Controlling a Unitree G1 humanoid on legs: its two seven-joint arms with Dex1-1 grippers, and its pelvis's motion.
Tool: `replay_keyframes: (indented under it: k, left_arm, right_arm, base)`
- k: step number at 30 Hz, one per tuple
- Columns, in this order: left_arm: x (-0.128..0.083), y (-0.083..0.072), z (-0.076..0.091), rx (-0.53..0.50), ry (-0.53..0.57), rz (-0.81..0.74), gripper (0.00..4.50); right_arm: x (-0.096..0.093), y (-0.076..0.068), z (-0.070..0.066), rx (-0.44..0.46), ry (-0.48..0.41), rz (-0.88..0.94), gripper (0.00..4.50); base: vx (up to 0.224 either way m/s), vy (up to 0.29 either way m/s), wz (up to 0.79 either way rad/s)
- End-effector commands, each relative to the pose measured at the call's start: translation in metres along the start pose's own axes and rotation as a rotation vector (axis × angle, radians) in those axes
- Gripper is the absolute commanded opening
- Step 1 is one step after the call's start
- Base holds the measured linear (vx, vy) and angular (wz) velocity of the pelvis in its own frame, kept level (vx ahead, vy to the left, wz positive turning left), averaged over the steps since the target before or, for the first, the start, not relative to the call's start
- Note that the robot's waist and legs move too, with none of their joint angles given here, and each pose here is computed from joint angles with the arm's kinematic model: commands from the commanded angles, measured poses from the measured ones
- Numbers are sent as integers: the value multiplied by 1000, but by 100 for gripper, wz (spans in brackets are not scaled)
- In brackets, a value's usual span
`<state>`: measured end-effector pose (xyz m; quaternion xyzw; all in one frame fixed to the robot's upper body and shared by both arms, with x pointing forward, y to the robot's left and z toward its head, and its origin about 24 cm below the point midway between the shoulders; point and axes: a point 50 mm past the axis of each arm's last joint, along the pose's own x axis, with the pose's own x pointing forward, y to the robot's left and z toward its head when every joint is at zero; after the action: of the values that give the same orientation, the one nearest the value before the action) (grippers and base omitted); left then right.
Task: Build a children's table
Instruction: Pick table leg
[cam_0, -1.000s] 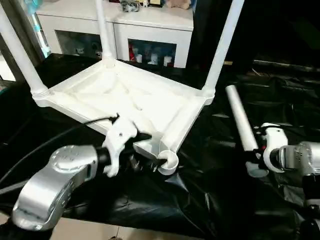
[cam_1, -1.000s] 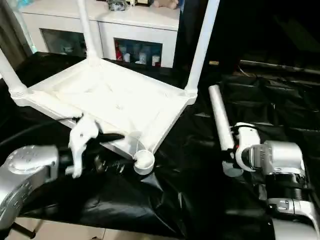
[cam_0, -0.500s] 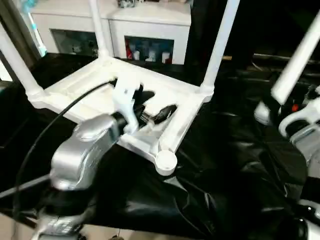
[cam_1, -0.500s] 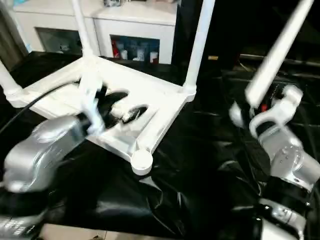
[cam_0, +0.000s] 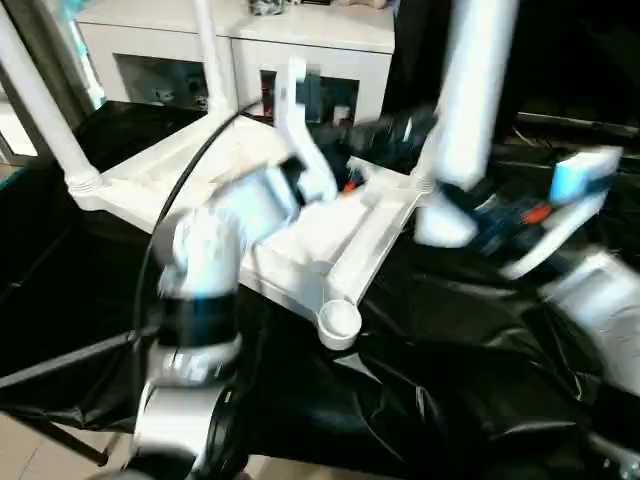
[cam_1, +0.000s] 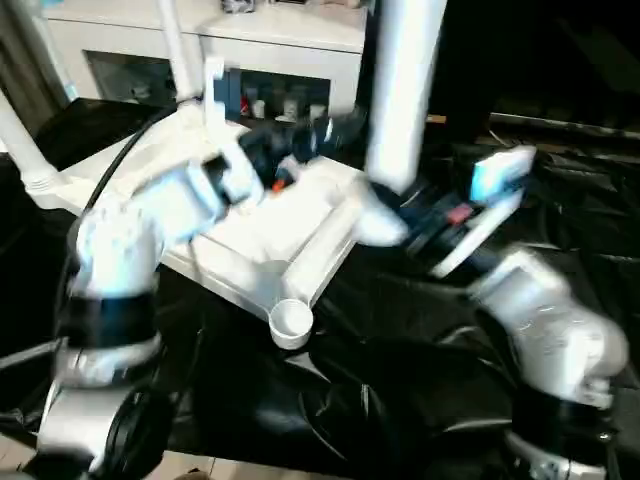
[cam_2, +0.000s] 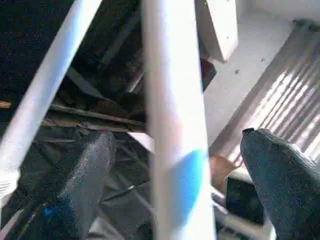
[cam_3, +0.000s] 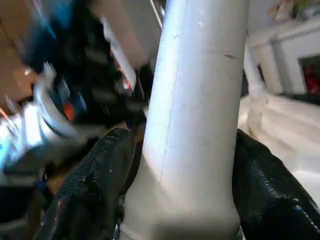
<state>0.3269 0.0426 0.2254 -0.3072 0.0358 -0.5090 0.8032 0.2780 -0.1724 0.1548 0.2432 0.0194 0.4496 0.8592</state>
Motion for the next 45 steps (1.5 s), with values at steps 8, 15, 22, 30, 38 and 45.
replay_keyframes:
  k: [8, 15, 22, 30, 38, 45]
  left_arm:
    - [8, 8, -17, -30, 93, 71, 450]
    - [7, 12, -16, -38, 84, 112, 450]
    - [8, 15, -15, -8, 45, 183, 395]
    - [9, 25, -27, 67, 57, 310, 328]
    - [10, 29, -41, 145, 113, 347, 252]
    - [8, 35, -33, 156, 55, 399, 203]
  right_arm:
    - [3, 7, -8, -63, 75, 27, 254]
    - [9, 3, -19, -143, 173, -34, 254]
    - [25, -15, -37, -290, 289, -239, 253]
    - [44, -9, -55, -501, 358, -275, 248]
    - [58, -3, -55, -588, 319, -282, 248]
    - [60, -2, -57, -615, 318, -280, 247]
  base:
    - [0, 0, 0]
    - [0, 0, 0]
    - [0, 0, 0]
    - [0, 0, 0]
    - [0, 0, 0]
    - [0, 0, 0]
